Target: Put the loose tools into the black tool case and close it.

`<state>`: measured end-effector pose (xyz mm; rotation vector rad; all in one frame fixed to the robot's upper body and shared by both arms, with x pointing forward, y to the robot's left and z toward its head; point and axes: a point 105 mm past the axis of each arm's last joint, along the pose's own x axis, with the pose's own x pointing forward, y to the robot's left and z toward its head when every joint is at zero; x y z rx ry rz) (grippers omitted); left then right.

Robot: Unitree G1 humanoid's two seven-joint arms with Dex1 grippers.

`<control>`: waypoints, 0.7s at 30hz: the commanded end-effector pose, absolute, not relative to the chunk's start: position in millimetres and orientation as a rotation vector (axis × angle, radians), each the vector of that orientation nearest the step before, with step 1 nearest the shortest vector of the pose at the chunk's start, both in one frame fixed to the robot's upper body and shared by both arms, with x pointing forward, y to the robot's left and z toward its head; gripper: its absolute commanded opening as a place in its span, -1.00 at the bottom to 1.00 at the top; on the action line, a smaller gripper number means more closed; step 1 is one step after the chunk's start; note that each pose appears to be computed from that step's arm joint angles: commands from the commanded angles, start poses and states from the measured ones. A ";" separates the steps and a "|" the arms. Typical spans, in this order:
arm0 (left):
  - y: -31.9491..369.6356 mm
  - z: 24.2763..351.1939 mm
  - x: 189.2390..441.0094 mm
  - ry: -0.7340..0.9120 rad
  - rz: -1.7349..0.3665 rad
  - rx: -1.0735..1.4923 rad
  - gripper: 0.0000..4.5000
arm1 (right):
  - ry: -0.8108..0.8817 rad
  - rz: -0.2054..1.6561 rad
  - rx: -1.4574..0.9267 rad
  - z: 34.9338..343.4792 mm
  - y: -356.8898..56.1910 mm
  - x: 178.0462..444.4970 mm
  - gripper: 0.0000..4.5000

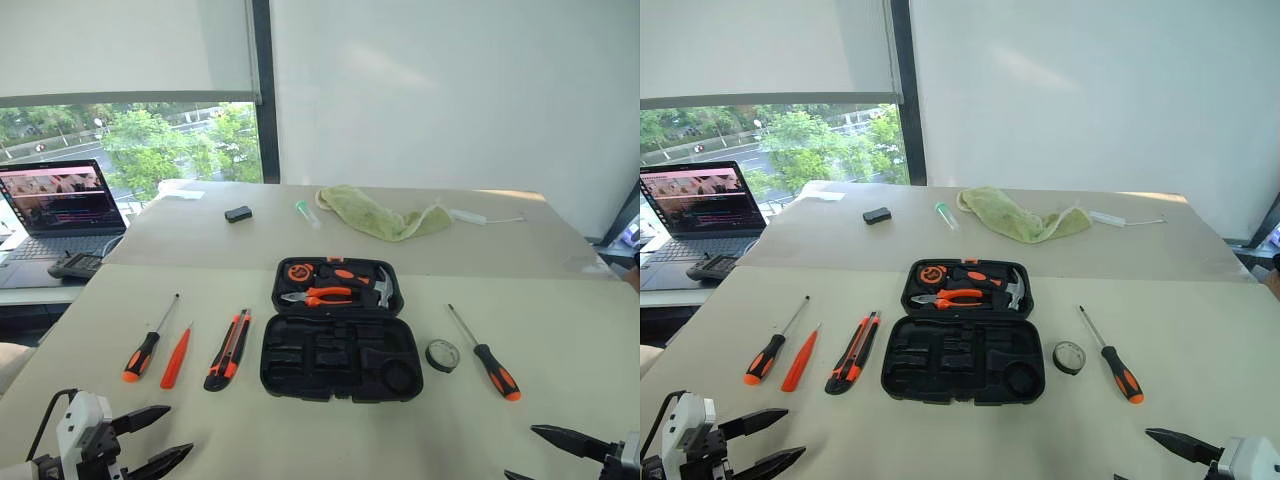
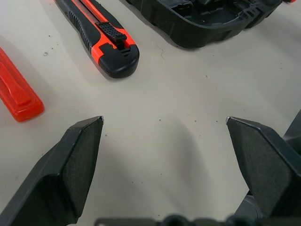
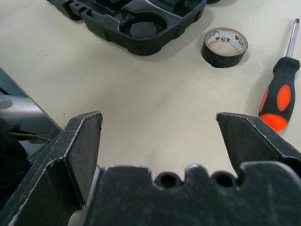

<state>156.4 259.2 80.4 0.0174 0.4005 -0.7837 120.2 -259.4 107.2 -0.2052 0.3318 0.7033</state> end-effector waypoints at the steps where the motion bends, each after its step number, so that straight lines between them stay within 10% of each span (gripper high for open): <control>1: 252.7 89.0 168.5 0.337 -0.775 0.031 1.00 | 0.227 0.713 -0.248 124.4 -253.4 129.1 0.99; 10: 267.1 133.9 239.5 0.192 -0.302 0.089 1.00 | -0.071 0.879 -0.130 180.9 -197.4 158.9 0.99; 21: 329.4 131.6 264.0 0.643 0.077 0.070 1.00 | -0.169 1.249 -0.182 224.8 -146.7 166.1 0.99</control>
